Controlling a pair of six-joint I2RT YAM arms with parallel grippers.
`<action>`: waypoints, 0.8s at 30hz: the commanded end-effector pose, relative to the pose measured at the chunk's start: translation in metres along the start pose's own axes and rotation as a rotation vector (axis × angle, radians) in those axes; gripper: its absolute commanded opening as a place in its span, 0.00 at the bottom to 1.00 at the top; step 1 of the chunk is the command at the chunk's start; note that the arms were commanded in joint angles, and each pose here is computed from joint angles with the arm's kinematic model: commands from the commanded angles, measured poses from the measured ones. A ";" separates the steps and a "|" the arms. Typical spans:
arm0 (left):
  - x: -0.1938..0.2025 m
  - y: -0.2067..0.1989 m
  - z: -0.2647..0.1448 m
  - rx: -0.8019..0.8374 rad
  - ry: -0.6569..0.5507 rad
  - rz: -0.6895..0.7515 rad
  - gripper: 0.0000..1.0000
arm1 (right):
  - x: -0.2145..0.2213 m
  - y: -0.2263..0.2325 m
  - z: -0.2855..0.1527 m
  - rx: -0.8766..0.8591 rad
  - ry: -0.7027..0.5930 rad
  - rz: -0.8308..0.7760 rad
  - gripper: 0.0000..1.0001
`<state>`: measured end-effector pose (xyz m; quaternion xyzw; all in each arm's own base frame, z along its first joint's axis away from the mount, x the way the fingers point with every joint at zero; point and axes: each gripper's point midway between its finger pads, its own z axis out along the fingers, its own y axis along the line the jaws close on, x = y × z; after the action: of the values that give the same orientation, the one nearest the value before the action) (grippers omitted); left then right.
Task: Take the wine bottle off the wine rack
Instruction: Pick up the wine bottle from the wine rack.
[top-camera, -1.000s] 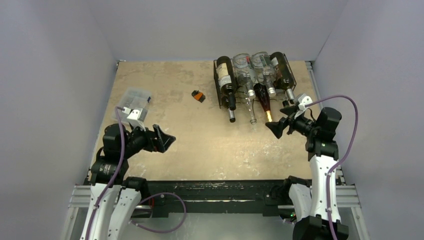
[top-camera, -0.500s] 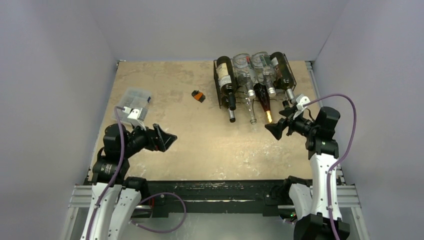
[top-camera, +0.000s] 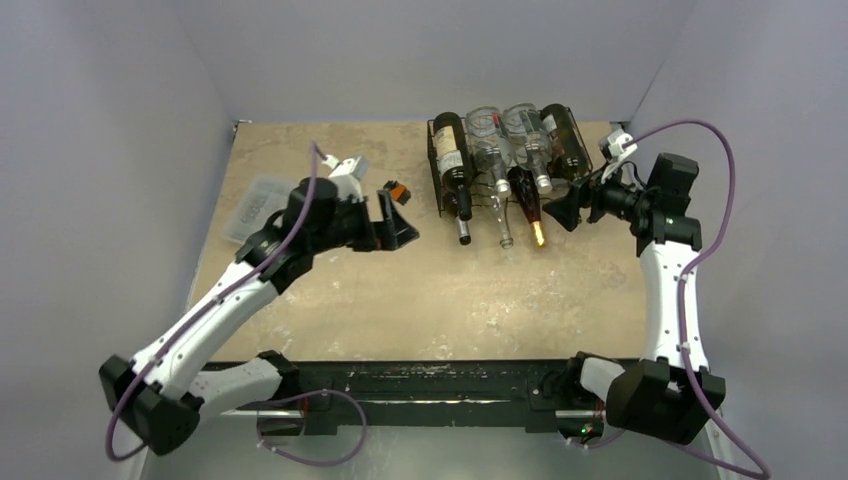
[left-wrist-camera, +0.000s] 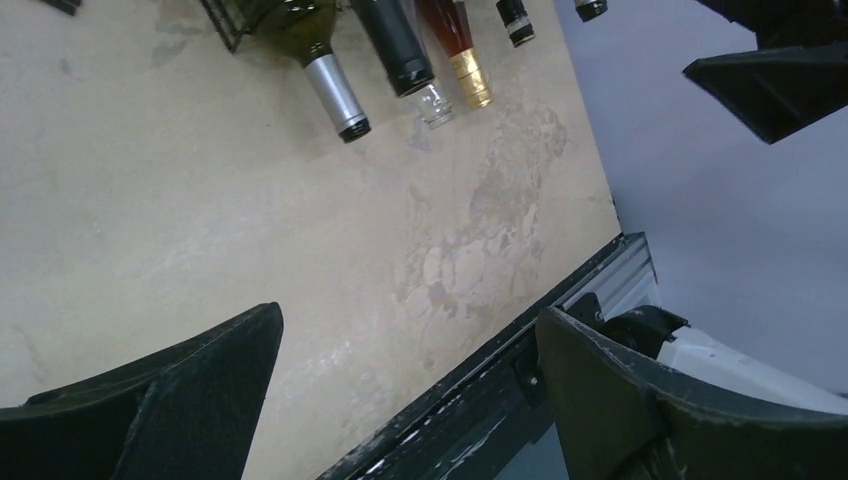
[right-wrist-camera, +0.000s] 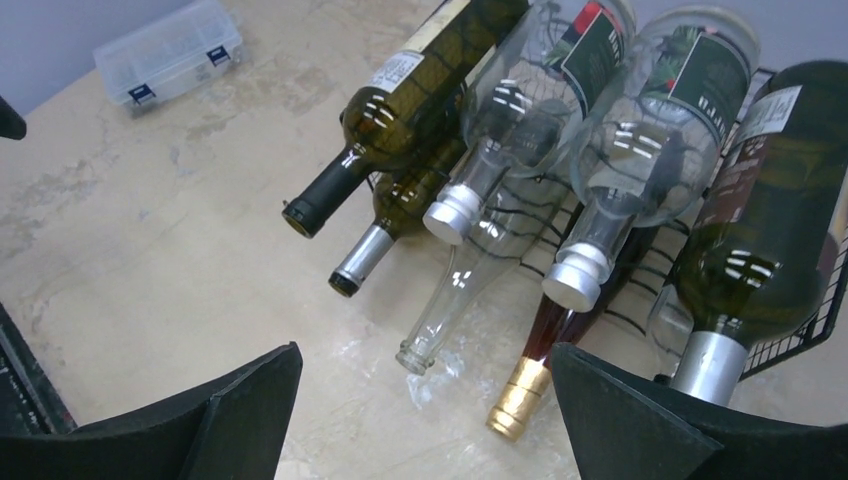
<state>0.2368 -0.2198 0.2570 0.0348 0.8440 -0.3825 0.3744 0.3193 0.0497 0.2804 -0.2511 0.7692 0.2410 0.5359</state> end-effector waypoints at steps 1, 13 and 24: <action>-0.051 -0.051 0.037 -0.083 -0.143 -0.070 0.98 | 0.016 0.010 0.001 -0.037 0.025 0.037 0.99; -0.052 -0.034 0.157 -0.389 -0.143 -0.175 0.89 | 0.038 0.031 0.006 -0.140 -0.026 0.034 0.99; -0.048 -0.032 0.203 -0.395 -0.157 -0.146 0.72 | 0.037 0.026 0.010 -0.077 -0.014 0.033 0.99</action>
<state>0.3651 -0.3506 0.1792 -0.1170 0.9027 -0.1987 0.3632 0.2956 0.0696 0.2365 -0.2506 0.7669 0.2961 0.5112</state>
